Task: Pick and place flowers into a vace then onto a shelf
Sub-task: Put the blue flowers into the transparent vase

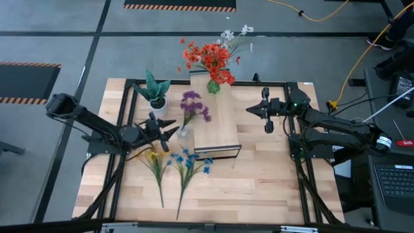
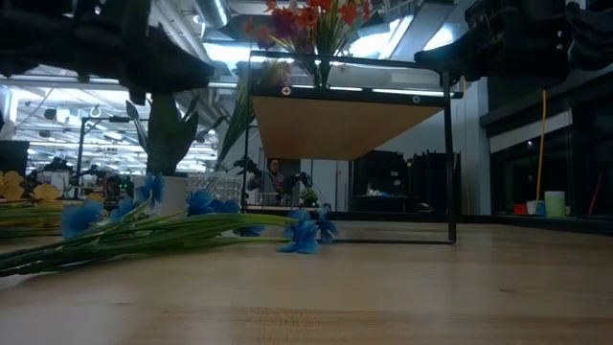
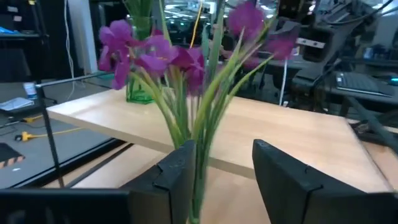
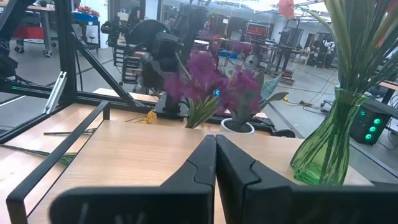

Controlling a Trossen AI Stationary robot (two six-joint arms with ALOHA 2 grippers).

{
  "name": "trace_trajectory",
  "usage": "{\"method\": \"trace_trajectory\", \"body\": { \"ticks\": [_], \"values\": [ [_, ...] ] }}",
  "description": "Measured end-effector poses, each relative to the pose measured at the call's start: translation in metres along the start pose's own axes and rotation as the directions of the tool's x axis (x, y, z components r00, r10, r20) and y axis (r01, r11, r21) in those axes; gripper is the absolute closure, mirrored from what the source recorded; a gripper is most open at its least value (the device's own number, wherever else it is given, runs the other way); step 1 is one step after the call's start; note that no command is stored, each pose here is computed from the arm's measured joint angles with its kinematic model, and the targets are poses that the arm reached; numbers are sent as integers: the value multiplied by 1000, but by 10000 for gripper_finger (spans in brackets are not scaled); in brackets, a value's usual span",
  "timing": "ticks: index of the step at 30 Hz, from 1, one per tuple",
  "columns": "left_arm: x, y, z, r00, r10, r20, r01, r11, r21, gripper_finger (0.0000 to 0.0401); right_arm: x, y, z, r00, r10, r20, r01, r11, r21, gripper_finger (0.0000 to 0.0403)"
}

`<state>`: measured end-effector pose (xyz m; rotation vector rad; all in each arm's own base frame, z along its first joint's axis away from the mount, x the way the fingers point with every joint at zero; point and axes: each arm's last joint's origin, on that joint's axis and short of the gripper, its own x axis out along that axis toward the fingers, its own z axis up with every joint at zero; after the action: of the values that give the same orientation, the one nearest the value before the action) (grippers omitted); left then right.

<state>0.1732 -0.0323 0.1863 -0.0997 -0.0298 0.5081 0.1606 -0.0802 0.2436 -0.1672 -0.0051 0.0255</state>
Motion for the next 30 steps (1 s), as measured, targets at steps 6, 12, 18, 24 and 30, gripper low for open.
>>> {"method": "trace_trajectory", "body": {
  "ticks": [6,12,18,24,30],
  "values": [
    [-11,-17,7,999,-47,-5,47,999,-13,298,0,0,0,1000,-1,0,1,1000,0,391],
    [-13,-40,22,987,-58,-149,58,998,-5,381,0,0,0,1000,-1,0,1,1000,0,391],
    [-14,-54,46,944,-67,-323,18,988,-155,399,0,0,0,1000,-1,0,1,1000,0,391],
    [-1,-78,55,846,-93,-525,-47,968,-247,399,0,0,-1,1000,1,-5,-1,1000,3,391],
    [16,-114,64,676,-78,-733,-158,956,-247,399,0,0,-1,1000,0,-5,0,1000,0,391]
  ]
}}
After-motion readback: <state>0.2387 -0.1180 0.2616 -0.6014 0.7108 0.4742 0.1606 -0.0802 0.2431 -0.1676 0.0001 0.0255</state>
